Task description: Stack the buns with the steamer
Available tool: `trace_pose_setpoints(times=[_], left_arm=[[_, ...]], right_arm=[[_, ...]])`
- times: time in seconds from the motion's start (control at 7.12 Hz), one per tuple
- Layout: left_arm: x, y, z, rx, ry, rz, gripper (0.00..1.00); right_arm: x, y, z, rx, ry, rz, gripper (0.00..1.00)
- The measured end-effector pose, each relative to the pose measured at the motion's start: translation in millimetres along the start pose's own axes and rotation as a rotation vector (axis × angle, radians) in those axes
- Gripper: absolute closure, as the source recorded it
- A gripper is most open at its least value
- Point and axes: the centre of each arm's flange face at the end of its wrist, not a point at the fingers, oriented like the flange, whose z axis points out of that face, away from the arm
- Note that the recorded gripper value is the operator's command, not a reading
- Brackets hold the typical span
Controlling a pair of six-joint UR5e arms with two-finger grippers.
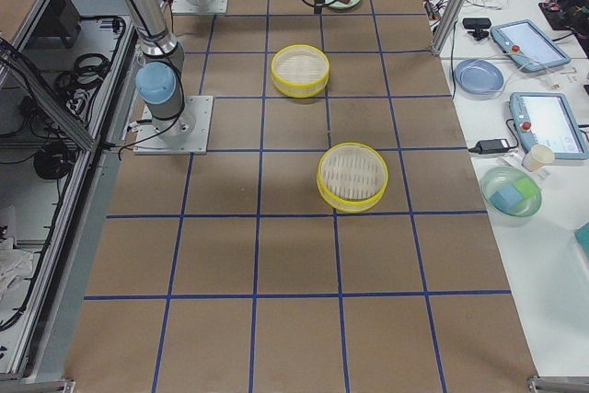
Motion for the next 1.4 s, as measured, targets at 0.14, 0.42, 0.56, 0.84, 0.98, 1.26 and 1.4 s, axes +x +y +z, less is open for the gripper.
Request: trace_pose_setpoints(times=[0.14,0.42,0.56,0.84,0.98,1.26,1.4], left_arm=[[-1,-1,2,-0.003,0.003,-0.001,0.00],[-19,-15,10,0.010,0.008,0.013,0.00],[-48,-31,20,0.027,0.014,0.021,0.00],[-105,-69,61,0.049,0.035,-0.025,0.00],[-124,-88,93,0.060,0.021,-0.045,0.00],[-161,-120,172,0.087,-0.023,-0.104,0.02],[-176,-128,207,0.065,-0.036,-0.195,0.05]], right_arm=[[0,-1,-5,0.025,-0.007,0.027,0.00],[0,-4,-4,0.072,-0.010,0.074,0.00],[-1,-3,-2,0.074,-0.011,0.086,0.00],[-1,4,17,0.038,-0.010,0.076,0.00],[6,8,26,0.027,-0.004,0.048,0.00],[73,-5,42,0.007,0.006,0.018,0.00],[131,-15,56,-0.018,0.004,0.023,0.00]])
